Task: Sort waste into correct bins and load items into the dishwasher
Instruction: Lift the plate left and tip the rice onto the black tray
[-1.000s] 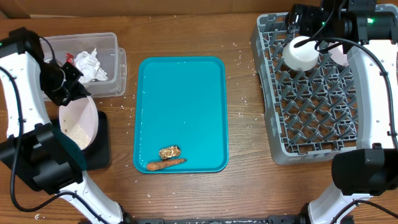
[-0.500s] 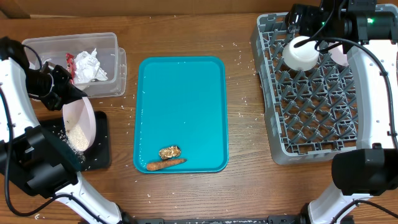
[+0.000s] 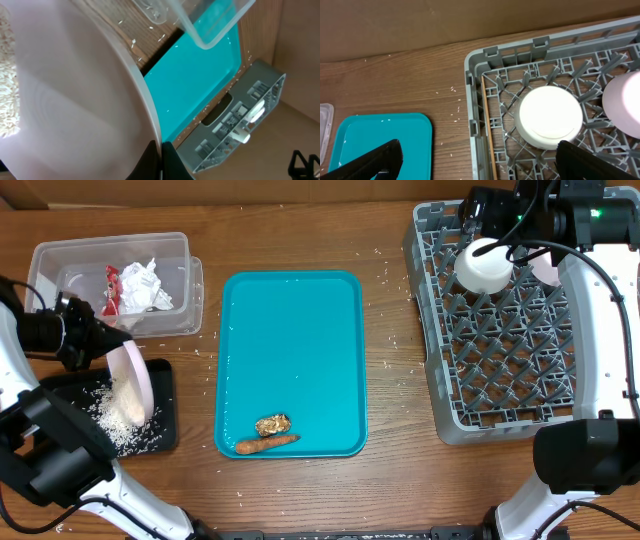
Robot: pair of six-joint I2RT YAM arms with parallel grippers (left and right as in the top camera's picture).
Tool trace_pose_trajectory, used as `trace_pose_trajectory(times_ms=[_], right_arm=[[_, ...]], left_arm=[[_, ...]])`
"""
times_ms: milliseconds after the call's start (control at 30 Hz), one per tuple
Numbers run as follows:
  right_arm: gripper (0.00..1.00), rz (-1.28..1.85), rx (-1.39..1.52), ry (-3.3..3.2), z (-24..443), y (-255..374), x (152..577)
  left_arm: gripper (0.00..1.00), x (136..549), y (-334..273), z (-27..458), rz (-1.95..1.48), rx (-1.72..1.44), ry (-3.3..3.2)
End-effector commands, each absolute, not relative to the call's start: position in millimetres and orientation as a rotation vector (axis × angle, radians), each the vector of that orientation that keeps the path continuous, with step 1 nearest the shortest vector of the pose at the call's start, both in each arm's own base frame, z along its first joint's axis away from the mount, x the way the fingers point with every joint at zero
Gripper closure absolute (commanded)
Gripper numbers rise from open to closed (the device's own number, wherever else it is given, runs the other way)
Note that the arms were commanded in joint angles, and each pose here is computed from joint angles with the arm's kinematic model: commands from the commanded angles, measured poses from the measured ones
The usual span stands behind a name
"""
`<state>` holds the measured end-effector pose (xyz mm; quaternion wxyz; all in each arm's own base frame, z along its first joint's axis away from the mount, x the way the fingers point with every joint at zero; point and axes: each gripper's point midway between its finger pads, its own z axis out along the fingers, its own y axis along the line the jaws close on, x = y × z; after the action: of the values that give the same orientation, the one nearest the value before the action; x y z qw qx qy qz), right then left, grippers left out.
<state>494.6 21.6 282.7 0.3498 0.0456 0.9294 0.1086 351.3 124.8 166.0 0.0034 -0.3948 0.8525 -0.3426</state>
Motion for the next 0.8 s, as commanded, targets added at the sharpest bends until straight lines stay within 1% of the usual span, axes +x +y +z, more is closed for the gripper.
trace_pose_trajectory(times_ms=[0, 133, 233, 300, 433, 533, 767], right_arm=[[0.00, 0.273, 0.130, 2.403, 282.7, 18.5, 495.5], [0.00, 0.273, 0.130, 2.403, 282.7, 18.5, 495.5], [0.00, 0.273, 0.130, 2.404, 282.6, 18.5, 495.5], [0.00, 0.273, 0.130, 2.403, 282.7, 18.5, 495.5], [0.00, 0.273, 0.130, 2.404, 282.6, 18.5, 495.5], [0.00, 0.273, 0.130, 2.403, 282.7, 18.5, 495.5], [0.00, 0.273, 0.130, 2.403, 282.7, 18.5, 495.5]], left_arm=[[0.96, 351.9, 122.7, 181.7, -1.156, -1.128, 2.607], [0.96, 355.8, 120.1, 192.3, -1.253, -1.080, 2.538], [0.96, 348.3, 112.1, 198.2, -1.327, -1.108, 2.536], [0.96, 353.2, 114.8, 198.5, -1.317, -1.062, 2.519], [0.96, 350.5, 113.4, 200.9, -1.344, -1.084, 2.511], [0.96, 355.6, 124.5, 196.3, -1.284, -1.082, 2.498], [0.96, 348.5, 125.4, 205.2, -1.368, -1.112, 2.447]])
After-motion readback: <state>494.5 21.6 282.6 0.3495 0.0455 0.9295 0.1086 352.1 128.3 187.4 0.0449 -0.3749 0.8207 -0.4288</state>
